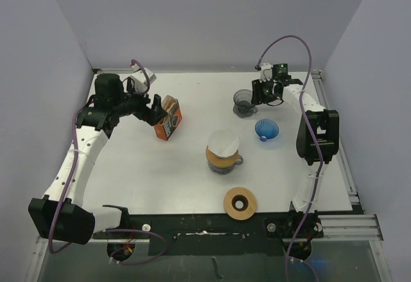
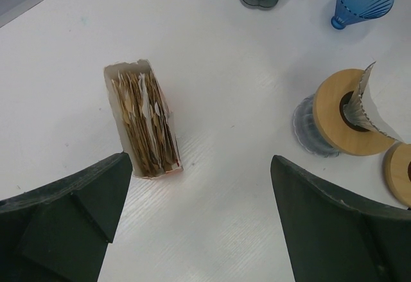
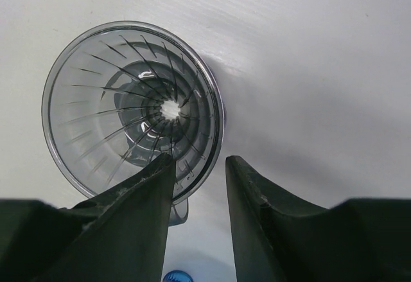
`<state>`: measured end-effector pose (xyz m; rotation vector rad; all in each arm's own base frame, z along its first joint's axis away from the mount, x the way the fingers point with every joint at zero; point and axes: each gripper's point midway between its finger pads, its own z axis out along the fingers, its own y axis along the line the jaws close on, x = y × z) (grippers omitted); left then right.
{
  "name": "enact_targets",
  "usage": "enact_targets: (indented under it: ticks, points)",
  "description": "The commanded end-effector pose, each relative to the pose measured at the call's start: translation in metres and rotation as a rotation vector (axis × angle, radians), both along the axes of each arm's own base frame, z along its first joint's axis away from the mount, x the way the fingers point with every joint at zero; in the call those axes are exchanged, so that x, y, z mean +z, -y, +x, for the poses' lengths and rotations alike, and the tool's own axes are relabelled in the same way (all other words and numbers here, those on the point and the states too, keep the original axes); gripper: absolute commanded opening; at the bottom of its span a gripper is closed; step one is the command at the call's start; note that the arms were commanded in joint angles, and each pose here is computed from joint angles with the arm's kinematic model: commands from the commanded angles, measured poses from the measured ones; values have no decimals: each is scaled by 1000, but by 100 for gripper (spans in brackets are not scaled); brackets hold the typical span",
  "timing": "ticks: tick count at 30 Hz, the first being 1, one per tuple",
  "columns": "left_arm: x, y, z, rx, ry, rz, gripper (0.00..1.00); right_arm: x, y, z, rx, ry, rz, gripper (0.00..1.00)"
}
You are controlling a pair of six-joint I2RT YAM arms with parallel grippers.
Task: Place the coffee filter in the dripper
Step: Move the coffee server to the center of the board.
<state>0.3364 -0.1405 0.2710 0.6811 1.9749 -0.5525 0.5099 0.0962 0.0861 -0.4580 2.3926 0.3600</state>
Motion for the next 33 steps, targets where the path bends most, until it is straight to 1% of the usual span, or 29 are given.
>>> enact_targets:
  ticks: [1, 6, 21, 33]
  points:
    - [17, 4, 8, -20, 68, -38, 89, 15, -6, 6, 18, 34, 9, 37]
    - [18, 4, 5, -30, 73, -48, 89, 13, -10, 2, 29, 23, 15, 34]
    - [25, 7, -2, -51, 79, -74, 89, 19, -13, -13, 56, 2, 21, 21]
    - [29, 6, -4, -53, 88, -85, 89, 21, -11, -44, 90, -50, 7, 14]
